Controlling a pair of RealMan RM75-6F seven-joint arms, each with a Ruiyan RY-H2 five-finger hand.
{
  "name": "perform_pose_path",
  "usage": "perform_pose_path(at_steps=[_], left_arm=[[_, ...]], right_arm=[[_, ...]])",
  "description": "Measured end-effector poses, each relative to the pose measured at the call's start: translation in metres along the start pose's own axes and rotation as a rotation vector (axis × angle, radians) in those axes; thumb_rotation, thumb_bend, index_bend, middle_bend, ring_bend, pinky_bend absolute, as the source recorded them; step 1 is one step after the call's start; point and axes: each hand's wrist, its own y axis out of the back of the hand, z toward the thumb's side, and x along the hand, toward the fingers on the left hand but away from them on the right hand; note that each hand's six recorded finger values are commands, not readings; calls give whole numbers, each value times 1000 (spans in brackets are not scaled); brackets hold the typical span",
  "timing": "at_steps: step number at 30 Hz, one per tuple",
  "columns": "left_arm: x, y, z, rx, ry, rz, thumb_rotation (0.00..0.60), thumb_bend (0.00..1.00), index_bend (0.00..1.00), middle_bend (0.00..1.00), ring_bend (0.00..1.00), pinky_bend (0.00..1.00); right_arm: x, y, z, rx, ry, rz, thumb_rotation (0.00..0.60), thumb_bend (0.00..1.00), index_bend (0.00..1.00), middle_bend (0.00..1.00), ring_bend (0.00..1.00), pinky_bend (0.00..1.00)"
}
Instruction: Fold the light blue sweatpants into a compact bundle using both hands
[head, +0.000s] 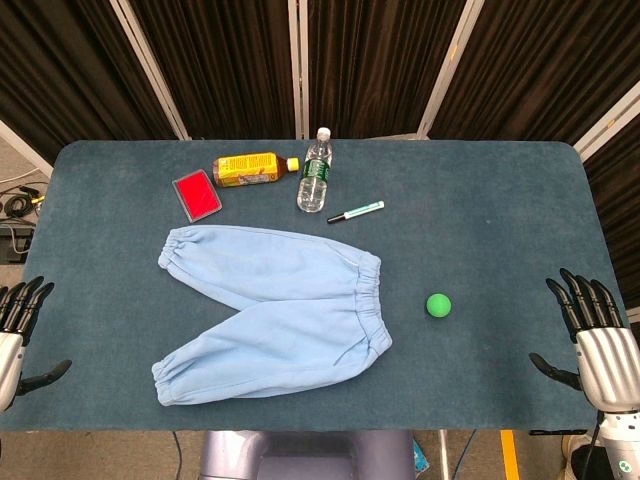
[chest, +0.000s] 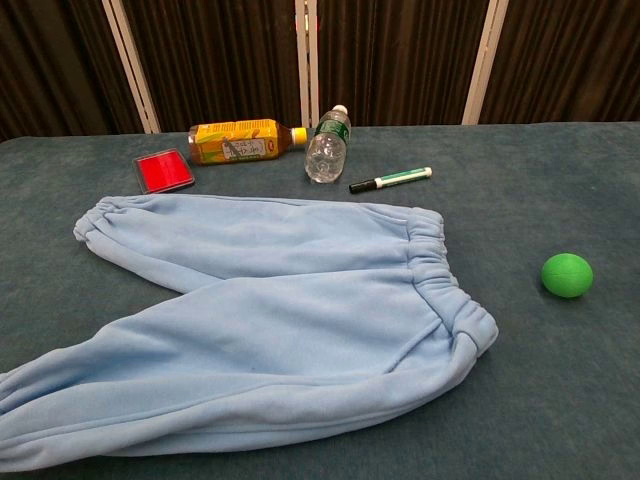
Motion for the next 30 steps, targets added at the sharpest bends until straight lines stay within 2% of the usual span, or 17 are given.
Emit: perform_pose_path(at_steps=[9, 14, 15, 17, 20, 21, 25, 27, 30], left_arm=[[2, 0, 1, -7, 3, -1, 600, 0, 0, 0, 0, 0], [7, -2, 1, -8, 5, -5, 600, 0, 0, 0, 0, 0], [8, -2, 1, -8, 8, -7, 600, 0, 0, 0, 0, 0], [10, -4, -1, -10, 18, -13, 600, 0, 0, 0, 0, 0], [14, -5, -4, -10, 37, -17, 600, 0, 0, 0, 0, 0], [14, -5, -5, -9, 43, -19, 600, 0, 0, 0, 0, 0], [18, -8, -8, -5, 60, -24, 600, 0, 0, 0, 0, 0], [20, -9, -10, -2, 66, -26, 600, 0, 0, 0, 0, 0], [22, -11, -12, 6, 74, -35, 600, 0, 0, 0, 0, 0]], right_arm=[[1, -6, 5, 1, 20, 17, 600, 0, 0, 0, 0, 0], [-1, -19, 17, 2, 82, 60, 600, 0, 32, 13, 0, 0], [-3, -24, 22, 9, 114, 75, 600, 0, 39, 21, 0, 3], [-6, -31, 32, 24, 177, 103, 600, 0, 85, 89, 11, 90], [-13, -47, 59, 39, 334, 163, 600, 0, 135, 158, 57, 216], [-16, -55, 74, 43, 417, 192, 600, 0, 146, 170, 69, 227], [-26, -77, 116, 69, 657, 267, 600, 0, 192, 227, 137, 263], [-29, -88, 134, 82, 744, 294, 600, 0, 197, 232, 142, 266], [-33, -102, 151, 98, 813, 322, 600, 0, 200, 231, 142, 266]])
